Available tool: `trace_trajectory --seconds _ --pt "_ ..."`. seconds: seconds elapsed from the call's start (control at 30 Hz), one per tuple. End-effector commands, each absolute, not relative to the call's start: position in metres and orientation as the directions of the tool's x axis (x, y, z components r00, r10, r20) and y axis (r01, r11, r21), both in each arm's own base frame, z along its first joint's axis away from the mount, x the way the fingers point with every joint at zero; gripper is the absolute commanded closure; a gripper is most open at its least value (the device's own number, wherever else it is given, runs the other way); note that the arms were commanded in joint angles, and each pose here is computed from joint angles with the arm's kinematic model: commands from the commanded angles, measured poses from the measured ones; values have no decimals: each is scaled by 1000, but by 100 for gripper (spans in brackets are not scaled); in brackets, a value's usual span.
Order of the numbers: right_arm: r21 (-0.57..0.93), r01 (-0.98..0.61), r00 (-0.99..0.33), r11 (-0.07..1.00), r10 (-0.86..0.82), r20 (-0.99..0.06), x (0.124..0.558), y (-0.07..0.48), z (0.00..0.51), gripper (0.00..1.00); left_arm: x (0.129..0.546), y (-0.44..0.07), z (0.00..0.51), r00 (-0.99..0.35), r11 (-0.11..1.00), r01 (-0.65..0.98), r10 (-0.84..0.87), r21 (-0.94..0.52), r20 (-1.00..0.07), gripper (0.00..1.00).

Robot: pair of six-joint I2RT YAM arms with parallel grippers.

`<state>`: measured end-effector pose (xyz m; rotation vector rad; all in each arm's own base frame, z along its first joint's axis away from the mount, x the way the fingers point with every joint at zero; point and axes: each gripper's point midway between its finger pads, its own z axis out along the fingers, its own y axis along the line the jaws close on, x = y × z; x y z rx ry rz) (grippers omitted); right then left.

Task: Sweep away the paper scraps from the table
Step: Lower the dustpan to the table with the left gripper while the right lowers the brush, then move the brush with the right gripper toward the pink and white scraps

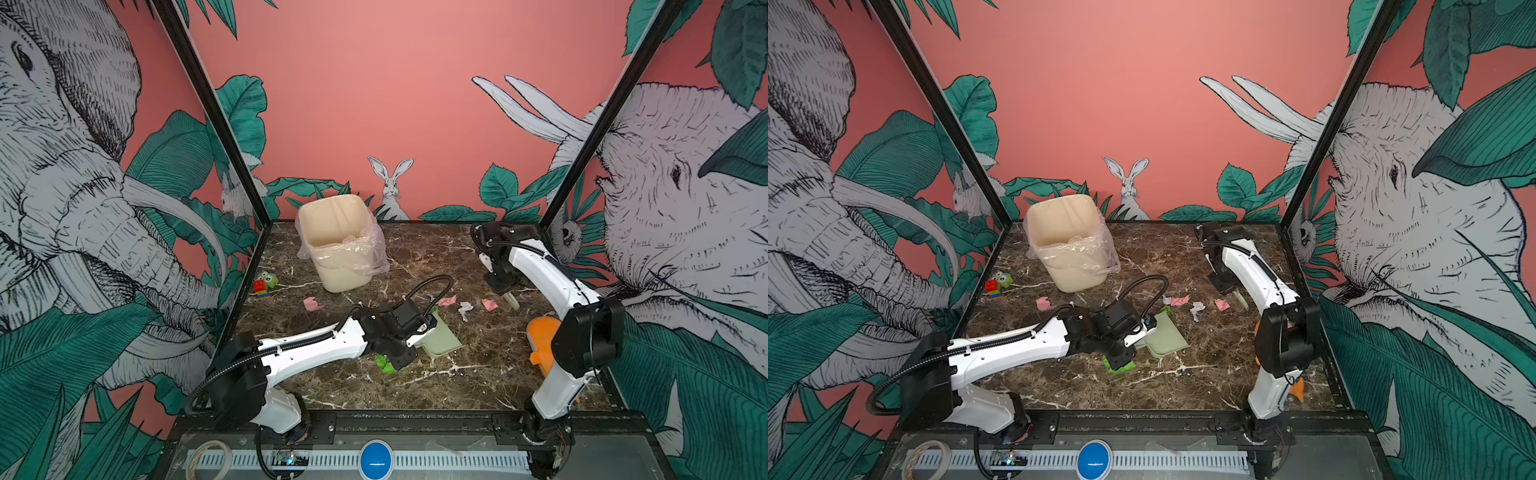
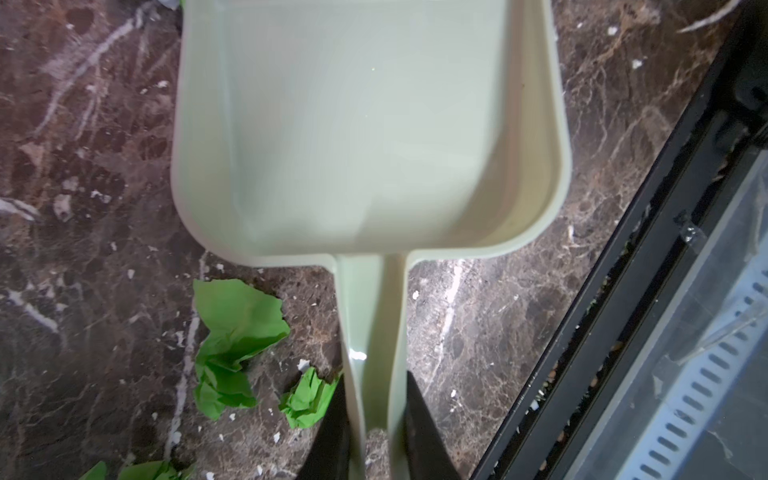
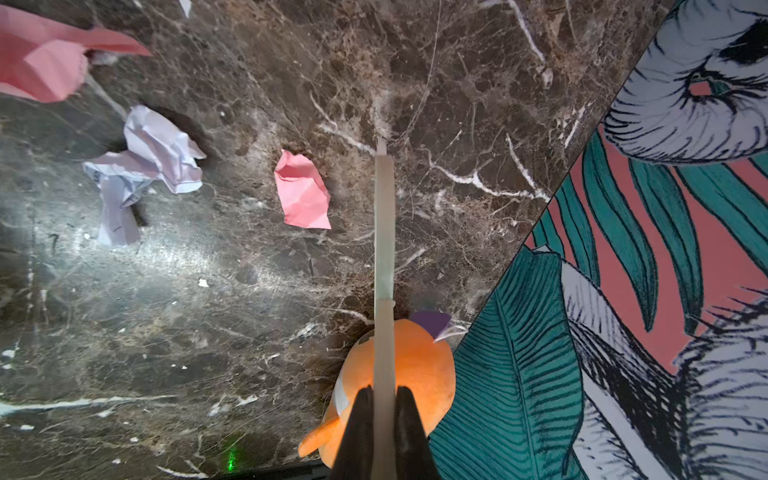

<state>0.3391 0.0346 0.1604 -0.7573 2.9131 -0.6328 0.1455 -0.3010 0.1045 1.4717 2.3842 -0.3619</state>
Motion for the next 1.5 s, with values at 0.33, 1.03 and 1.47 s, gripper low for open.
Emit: trace_trajectory --seconds 0.33,1.03,1.47 --pt "-325 -527 -843 785 -532 81 314 59 146 100 126 -308 86 -383 373 922 848 -102 -365 99" --pt "-369 -542 -826 755 -559 71 284 69 172 100 131 -298 71 -359 381 924 852 -18 -380 99" --pt "-342 -575 -808 744 -582 92 300 78 150 100 127 -291 71 -317 374 927 820 26 -477 99"
